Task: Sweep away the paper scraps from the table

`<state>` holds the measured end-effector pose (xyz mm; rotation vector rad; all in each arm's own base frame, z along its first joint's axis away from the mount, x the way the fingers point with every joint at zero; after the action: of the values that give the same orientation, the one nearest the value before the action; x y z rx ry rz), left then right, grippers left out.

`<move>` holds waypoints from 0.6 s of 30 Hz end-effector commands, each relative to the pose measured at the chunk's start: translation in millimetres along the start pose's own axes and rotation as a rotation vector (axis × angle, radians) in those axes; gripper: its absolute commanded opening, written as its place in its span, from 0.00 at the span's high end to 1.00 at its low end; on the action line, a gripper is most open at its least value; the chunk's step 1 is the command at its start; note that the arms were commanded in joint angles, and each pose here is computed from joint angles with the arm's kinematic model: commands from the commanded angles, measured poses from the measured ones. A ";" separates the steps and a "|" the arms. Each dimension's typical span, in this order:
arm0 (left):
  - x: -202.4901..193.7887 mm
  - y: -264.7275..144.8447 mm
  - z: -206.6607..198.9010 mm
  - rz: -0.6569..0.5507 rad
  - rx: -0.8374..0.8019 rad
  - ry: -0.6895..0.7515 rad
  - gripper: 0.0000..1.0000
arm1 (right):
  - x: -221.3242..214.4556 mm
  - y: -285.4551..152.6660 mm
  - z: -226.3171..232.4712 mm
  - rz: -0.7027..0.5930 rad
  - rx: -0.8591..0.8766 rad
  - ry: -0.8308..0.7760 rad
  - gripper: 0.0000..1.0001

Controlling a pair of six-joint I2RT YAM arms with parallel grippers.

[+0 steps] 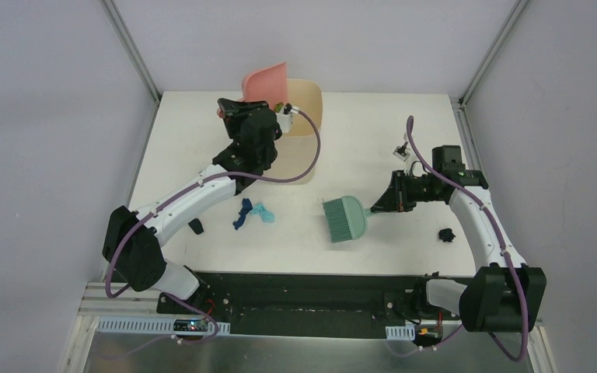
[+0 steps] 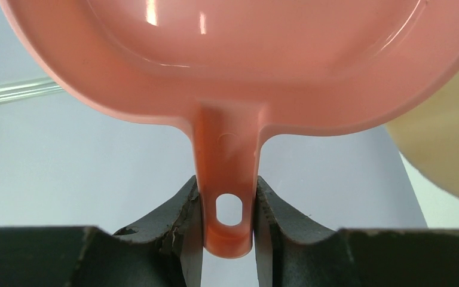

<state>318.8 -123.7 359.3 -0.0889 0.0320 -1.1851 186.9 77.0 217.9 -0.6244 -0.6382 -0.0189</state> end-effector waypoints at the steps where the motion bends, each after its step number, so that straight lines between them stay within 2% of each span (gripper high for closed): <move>1: -2.6 -27.8 64.6 -0.040 0.120 -0.143 0.95 | 8.8 -3.6 2.6 -0.033 0.008 -0.047 1.00; 3: -3.1 -15.9 61.7 -0.042 0.098 -0.097 0.94 | 9.1 -3.0 2.1 -0.032 0.013 -0.044 1.00; 5: -2.9 -8.5 57.8 0.011 0.066 -0.018 0.94 | 9.2 -2.8 1.6 -0.028 0.014 -0.039 1.00; 8: -2.2 -14.3 62.5 -0.002 0.056 -0.058 0.94 | 9.2 -2.9 1.6 -0.028 0.013 -0.041 1.00; 12: -8.2 -10.4 58.0 0.013 0.034 -0.040 0.93 | 8.9 -3.1 2.0 -0.029 0.013 -0.042 1.00; 16: -11.4 -14.3 74.3 0.029 0.038 -0.163 0.93 | 9.4 -2.1 0.4 -0.023 0.015 -0.034 1.00; 18: -11.9 -22.4 75.5 0.039 -0.013 -0.234 0.92 | 9.6 -2.1 0.2 -0.022 0.014 -0.033 1.00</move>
<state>314.7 -123.3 409.4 -0.0988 0.0122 -1.1721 188.1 77.0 215.8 -0.6242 -0.6261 -0.0149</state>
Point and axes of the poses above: each gripper's point midway between its finger pads, its own y axis out along the fingers, its own z axis along the line the jaws close on, x = y × z, the point moved 8 cm from there along -y, back along the fingers, and after that the axes turned 6 degrees about -y, right-handed, at the moved point
